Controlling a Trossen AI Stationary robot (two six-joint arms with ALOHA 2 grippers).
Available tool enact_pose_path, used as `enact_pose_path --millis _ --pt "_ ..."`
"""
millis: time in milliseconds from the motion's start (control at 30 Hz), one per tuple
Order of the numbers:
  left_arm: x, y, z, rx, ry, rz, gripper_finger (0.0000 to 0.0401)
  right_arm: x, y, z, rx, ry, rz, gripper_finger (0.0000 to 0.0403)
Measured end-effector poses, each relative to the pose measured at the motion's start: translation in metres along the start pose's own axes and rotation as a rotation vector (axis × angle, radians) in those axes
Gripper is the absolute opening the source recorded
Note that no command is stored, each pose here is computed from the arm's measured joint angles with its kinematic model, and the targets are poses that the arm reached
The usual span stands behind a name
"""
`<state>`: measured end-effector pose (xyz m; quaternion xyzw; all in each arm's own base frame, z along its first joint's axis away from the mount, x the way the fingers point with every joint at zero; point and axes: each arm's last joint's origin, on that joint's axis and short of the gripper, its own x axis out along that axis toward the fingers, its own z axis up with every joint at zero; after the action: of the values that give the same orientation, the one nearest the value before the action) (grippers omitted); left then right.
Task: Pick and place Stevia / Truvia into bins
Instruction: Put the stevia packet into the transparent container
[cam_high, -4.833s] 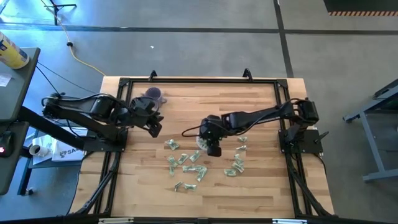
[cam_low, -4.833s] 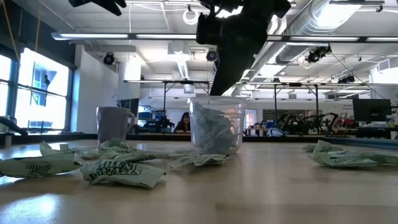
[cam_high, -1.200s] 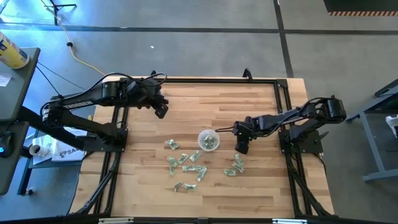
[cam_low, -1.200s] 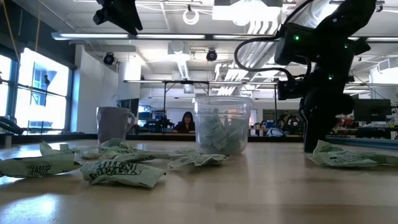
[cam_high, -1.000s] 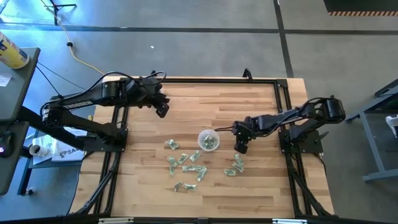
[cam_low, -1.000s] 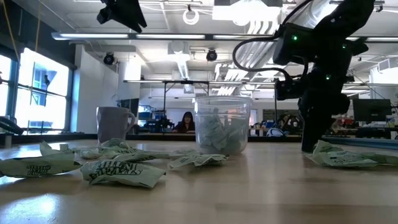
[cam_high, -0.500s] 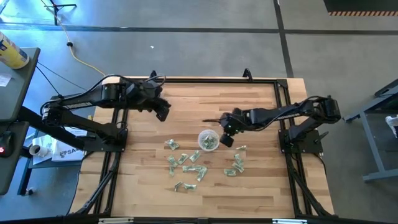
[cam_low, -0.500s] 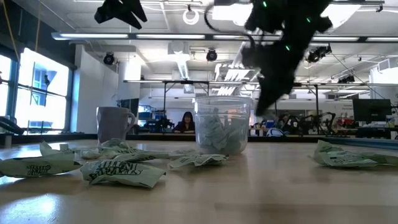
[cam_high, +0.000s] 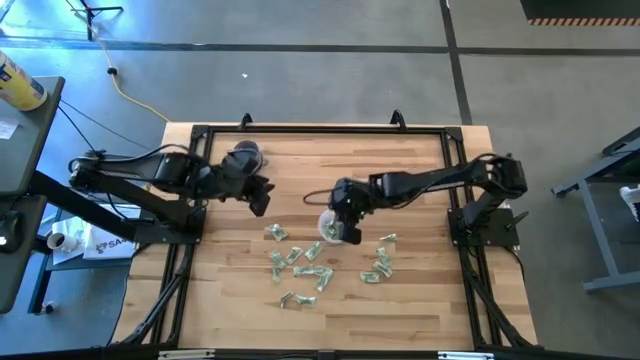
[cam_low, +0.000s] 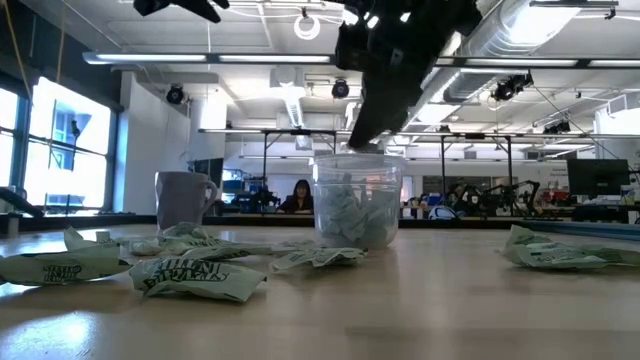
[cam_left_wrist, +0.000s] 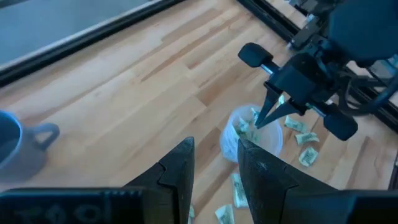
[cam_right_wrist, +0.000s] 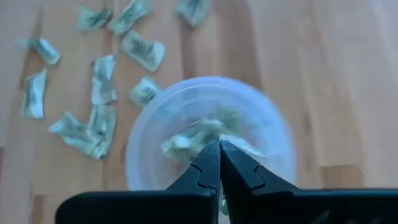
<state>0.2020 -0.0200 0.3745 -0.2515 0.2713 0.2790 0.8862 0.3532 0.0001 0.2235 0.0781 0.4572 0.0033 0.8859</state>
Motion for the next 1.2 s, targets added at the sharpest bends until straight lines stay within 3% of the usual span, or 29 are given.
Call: enact_pose_path --millis 200,467,633,867,1200 --pt "-0.009 -0.004 -0.017 -0.016 0.030 0.036 0.0156 0.008 0.006 -0.001 -0.034 0.005 -0.001 0.0036" --pt "-0.016 -0.012 -0.028 -0.004 0.006 0.041 0.0156 0.006 0.009 0.000 -0.067 0.001 0.012 0.0161" --pt "-0.009 -0.016 -0.031 0.016 0.021 0.057 0.0156 -0.003 0.025 0.001 -0.130 -0.047 -0.016 0.0219" --pt "-0.001 -0.040 -0.043 0.018 0.049 -0.027 0.0156 -0.034 0.058 -0.009 -0.272 -0.055 -0.140 0.0238" --pt "-0.005 -0.083 -0.065 -0.107 -0.016 -0.199 0.0156 -0.065 0.084 -0.064 -0.318 0.290 -0.292 0.0239"
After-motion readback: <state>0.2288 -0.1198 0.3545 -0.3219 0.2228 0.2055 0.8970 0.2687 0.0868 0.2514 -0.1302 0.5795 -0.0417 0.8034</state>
